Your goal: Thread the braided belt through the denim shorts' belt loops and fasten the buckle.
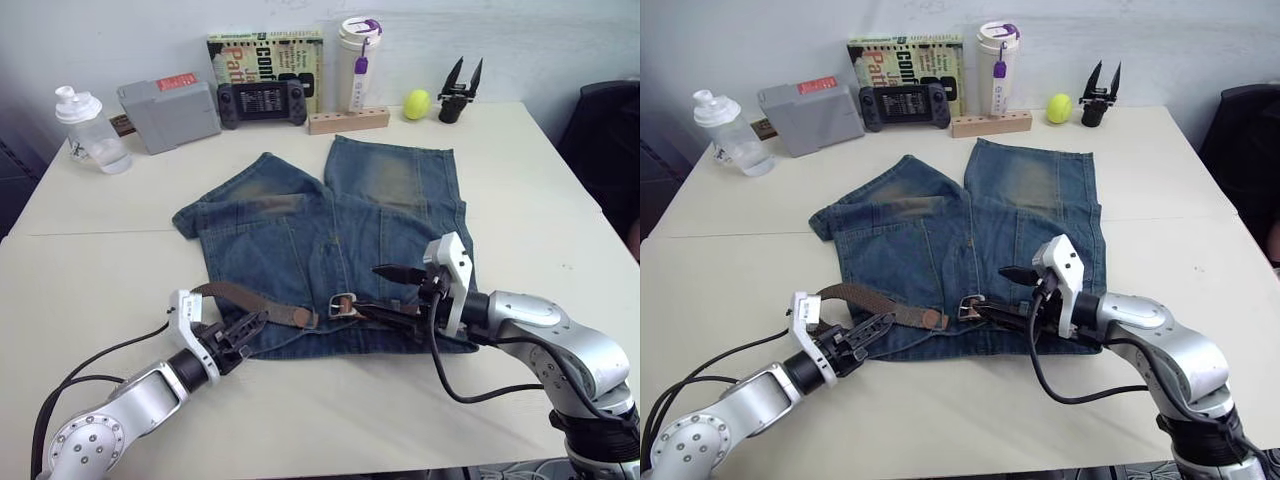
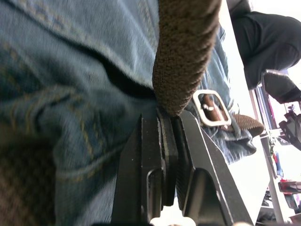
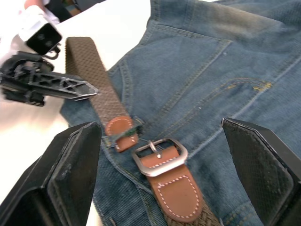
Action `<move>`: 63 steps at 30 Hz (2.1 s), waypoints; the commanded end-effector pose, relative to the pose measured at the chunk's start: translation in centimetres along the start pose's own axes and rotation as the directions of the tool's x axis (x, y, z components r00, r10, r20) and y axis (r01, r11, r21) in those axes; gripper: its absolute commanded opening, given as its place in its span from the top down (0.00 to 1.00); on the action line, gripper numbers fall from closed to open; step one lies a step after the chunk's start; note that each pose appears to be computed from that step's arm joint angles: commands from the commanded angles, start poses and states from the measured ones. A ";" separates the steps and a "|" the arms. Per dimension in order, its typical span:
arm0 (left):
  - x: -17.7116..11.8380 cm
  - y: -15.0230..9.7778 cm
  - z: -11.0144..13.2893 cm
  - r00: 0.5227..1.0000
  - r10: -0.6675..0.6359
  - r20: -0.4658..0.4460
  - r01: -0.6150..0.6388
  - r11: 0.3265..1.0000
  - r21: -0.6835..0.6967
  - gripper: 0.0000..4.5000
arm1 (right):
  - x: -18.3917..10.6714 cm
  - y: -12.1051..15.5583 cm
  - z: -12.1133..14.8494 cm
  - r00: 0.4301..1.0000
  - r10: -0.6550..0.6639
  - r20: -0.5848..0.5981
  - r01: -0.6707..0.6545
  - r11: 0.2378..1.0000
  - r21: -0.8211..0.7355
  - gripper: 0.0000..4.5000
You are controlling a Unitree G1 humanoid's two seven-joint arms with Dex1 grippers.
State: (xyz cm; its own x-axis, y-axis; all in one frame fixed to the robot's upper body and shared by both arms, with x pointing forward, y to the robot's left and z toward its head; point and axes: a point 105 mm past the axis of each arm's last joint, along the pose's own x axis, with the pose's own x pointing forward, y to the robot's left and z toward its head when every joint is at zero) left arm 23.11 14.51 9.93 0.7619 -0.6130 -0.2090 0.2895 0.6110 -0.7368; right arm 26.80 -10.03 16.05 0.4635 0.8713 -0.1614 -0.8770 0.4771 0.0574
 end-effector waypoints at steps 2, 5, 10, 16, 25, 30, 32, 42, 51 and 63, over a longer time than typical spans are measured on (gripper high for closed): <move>-0.3 -1.9 0.3 0.998 -0.070 0.003 0.070 0.997 0.023 1.00 | 0.1 0.7 1.0 0.999 0.011 0.042 -0.009 0.999 -0.050 0.03; 0.2 -2.6 0.7 0.995 -0.099 0.010 0.098 0.995 0.027 1.00 | 0.2 0.6 0.9 0.999 0.010 0.041 -0.008 0.999 -0.048 0.03; 1.2 -3.0 0.1 0.992 -0.126 -0.020 0.127 0.992 0.025 1.00 | 0.3 0.7 0.9 0.999 0.011 0.041 -0.009 0.999 -0.047 0.03; 2.2 -0.7 -1.9 0.992 -0.064 -0.111 0.073 0.994 0.080 1.00 | 0.5 1.3 0.4 1.000 0.024 0.016 -0.022 0.997 -0.076 0.03; 3.6 0.0 -2.5 0.987 -0.025 -0.156 0.074 0.946 0.314 1.00 | 1.3 2.1 -1.1 0.999 0.008 -0.037 -0.016 0.972 -0.236 0.03; 3.7 -0.2 -3.0 0.984 -0.038 -0.173 0.101 0.921 0.375 1.00 | 1.7 1.3 -1.7 0.998 -0.041 -0.052 0.008 0.850 -0.527 0.03; 3.6 0.4 -3.6 0.979 -0.005 -0.204 0.096 0.895 0.436 1.00 | 1.7 1.1 -2.0 0.997 -0.041 -0.065 -0.008 0.785 -0.619 0.03; 3.8 1.4 -4.7 0.963 0.059 -0.264 0.128 0.760 0.637 1.00 | 1.7 0.6 -3.1 0.995 -0.033 -0.098 -0.059 0.596 -0.800 0.03; 3.9 1.1 -4.7 0.965 0.050 -0.258 0.132 0.757 0.640 1.00 | 2.5 1.2 -4.2 0.992 -0.015 -0.124 -0.098 0.525 -0.845 0.03; 3.8 1.0 -4.8 0.964 0.050 -0.260 0.132 0.761 0.635 1.00 | 3.5 1.7 -2.4 0.997 0.020 -0.069 -0.070 0.485 -0.872 0.03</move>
State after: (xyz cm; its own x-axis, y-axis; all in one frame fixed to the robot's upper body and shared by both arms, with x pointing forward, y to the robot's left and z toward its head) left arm 24.75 10.65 7.44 0.6505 -0.6849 -0.3282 0.6889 0.7140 -0.1247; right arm 26.96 -7.07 11.76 0.4553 0.8461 -0.2771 -0.6116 0.0710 -0.7880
